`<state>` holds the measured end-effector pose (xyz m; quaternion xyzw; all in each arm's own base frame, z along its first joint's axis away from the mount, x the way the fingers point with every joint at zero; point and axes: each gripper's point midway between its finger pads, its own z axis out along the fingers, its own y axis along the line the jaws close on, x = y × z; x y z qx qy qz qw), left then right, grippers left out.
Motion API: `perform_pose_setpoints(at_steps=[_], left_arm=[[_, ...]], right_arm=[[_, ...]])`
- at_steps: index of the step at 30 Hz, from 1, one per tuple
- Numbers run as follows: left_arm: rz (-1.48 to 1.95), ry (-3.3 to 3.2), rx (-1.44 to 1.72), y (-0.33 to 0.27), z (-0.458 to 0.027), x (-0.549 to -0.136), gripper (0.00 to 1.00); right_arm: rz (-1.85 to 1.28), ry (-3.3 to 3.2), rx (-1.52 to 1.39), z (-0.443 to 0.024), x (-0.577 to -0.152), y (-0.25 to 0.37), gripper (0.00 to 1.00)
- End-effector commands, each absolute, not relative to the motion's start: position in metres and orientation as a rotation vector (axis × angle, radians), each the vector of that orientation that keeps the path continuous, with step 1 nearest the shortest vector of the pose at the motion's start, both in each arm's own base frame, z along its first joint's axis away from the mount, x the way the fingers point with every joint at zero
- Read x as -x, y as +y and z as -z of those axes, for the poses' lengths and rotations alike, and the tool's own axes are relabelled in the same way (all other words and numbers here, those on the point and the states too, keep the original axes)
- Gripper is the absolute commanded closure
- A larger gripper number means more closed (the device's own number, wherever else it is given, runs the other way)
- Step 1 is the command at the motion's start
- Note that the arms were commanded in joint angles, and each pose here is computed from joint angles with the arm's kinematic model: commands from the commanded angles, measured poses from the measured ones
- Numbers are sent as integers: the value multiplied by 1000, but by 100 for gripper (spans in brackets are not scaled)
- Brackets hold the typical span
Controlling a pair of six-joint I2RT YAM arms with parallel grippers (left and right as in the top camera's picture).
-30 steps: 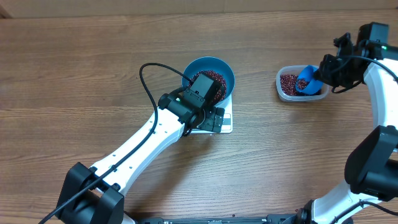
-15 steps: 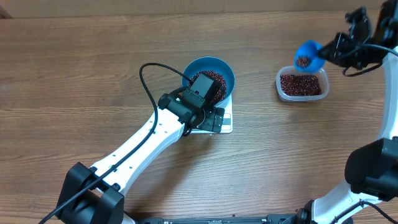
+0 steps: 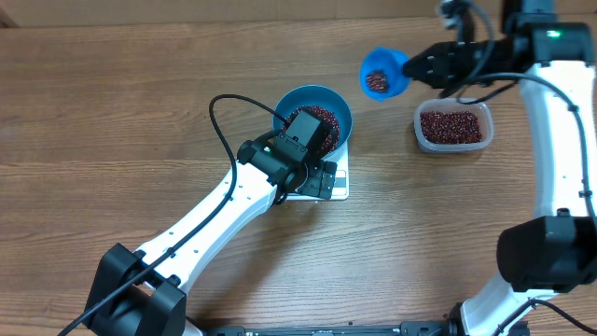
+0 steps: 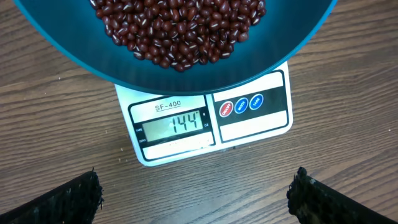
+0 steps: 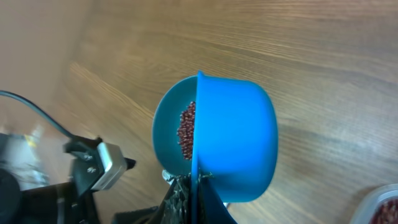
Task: Scoop item into bowl and weigh 150g on scale
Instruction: 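Move the scoop over the teal bowl, then tip the scoop slightly to trickle beans into the bowl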
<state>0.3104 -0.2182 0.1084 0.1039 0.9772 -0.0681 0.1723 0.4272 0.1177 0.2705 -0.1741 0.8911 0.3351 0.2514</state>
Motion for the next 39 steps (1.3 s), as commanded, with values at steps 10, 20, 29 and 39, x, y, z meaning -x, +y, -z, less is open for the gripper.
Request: perform_pose_setpoints(at_steps=[10, 20, 29, 39], left_arm=[[190, 2776, -312, -220, -106, -310, 0], [190, 2776, -312, -220, -106, -310, 1], [190, 2776, -312, -220, -106, -310, 0], [190, 2776, -312, -220, -106, -310, 0]], right_arm=[[-419, 2350, 934, -259, -419, 205, 96], [-224, 2300, 957, -262, -429, 213, 96], [-328, 2292, 990, -262, -421, 224, 96], [-329, 2291, 989, -262, -421, 224, 96]])
